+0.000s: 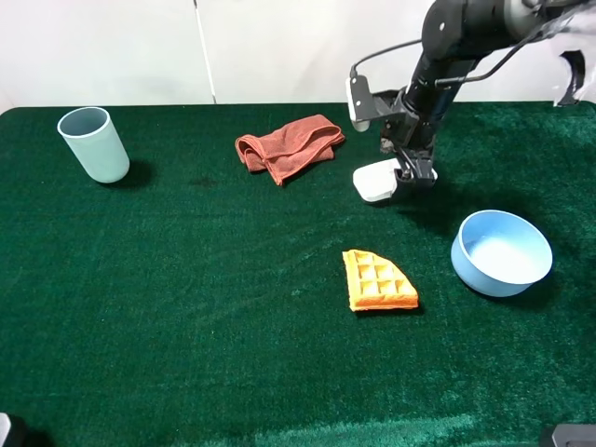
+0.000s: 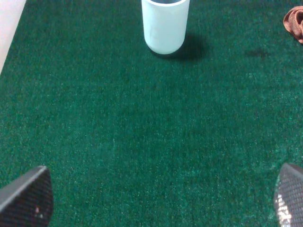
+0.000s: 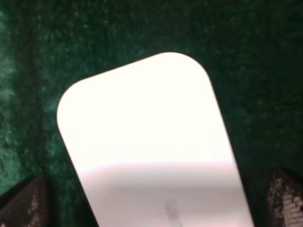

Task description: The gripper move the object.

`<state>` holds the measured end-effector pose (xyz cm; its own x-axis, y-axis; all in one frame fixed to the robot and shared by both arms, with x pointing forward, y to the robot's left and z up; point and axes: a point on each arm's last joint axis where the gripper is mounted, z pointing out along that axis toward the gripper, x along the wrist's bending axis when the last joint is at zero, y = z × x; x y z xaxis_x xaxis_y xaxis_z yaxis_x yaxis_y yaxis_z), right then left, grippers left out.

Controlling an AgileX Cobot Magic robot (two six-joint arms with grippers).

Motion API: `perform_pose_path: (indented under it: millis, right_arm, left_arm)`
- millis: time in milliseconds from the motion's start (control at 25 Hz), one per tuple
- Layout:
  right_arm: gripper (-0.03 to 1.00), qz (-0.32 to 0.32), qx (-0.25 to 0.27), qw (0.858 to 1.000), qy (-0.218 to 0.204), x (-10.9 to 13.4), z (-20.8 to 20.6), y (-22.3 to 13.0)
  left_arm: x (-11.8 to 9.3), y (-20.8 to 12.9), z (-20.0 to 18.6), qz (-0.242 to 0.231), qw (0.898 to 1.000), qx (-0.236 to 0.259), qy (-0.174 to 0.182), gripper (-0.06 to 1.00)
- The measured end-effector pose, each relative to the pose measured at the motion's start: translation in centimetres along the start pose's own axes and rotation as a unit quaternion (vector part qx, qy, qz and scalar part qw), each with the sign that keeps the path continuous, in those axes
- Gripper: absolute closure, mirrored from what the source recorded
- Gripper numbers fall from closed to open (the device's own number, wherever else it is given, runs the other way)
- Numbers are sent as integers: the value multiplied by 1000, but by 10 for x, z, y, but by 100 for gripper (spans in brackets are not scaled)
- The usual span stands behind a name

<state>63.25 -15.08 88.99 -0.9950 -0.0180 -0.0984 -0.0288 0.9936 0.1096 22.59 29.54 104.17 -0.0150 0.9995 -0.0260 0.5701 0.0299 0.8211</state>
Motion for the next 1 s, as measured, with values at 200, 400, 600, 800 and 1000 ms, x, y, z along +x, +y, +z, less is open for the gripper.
perform_pose_path:
  millis: [200,400,600,800,1000]
  right_arm:
    - [27,4,1,1000,13,2,11,-1]
    - [27,5,1,1000,16,2,13,-1]
    - [39,1,4,1000,21,3,13,-1]
    - [50,-2,10,999,39,6,12,-2]
    - [50,-3,12,999,42,7,12,-3]
  left_arm:
    - [0,0,0,0,1000,0,0,2]
    - [0,0,0,0,1000,0,0,2]
    - [0,0,0,0,1000,0,0,2]
    - [0,0,0,0,1000,0,0,2]
    - [0,0,0,0,1000,0,0,2]
